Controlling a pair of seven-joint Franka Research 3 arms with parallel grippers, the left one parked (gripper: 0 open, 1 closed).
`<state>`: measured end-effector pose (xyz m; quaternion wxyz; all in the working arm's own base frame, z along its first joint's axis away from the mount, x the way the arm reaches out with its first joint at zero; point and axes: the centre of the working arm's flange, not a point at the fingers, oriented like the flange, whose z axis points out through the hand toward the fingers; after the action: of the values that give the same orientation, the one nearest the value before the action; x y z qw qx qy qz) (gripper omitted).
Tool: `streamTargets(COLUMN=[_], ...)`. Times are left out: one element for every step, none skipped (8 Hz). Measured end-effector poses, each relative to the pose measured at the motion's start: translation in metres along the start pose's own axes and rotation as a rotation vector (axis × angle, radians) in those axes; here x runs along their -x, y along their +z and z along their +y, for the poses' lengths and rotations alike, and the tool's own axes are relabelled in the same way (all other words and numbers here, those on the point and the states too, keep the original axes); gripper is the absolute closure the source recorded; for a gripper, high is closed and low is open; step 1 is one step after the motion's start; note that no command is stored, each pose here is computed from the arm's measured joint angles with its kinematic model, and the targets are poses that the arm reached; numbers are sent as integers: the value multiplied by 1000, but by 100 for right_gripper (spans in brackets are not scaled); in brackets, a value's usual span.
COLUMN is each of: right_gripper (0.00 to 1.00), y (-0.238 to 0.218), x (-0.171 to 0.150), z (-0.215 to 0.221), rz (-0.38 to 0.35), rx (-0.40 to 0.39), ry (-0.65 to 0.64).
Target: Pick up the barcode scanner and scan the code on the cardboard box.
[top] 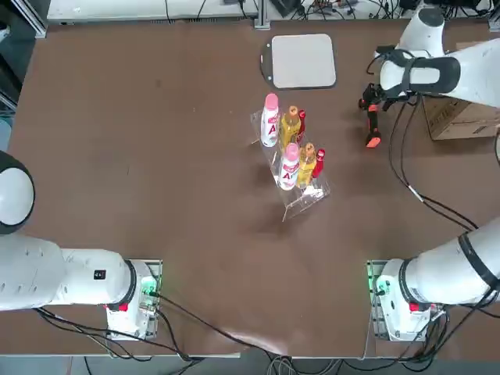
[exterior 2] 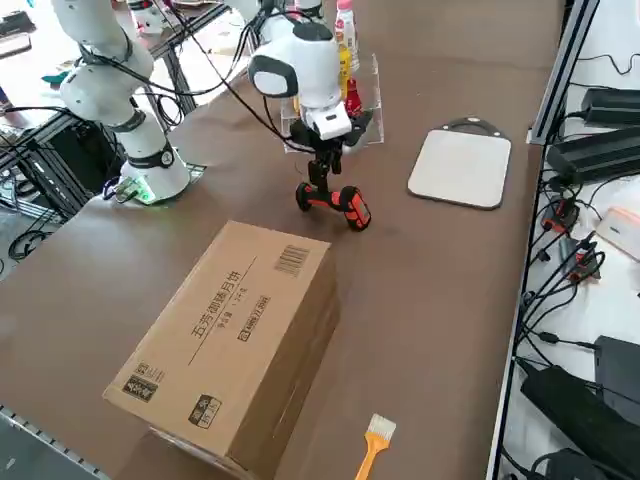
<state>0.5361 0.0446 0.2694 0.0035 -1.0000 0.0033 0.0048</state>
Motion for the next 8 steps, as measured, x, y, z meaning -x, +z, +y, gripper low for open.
streamTargets(right_gripper=[0,0,0,0,0,0,0,0], y=[7,13,19,26,34,42,49,55], x=[1,3,5,7,9,10,12,13], z=[0,0,0,1,1,1,2,3], rz=[-12,-24,-36,-45,-53,-61,-68,-74], rx=[1,2,2,3,3,4,4,5], ry=[0,0,0,0,0,1,2,4])
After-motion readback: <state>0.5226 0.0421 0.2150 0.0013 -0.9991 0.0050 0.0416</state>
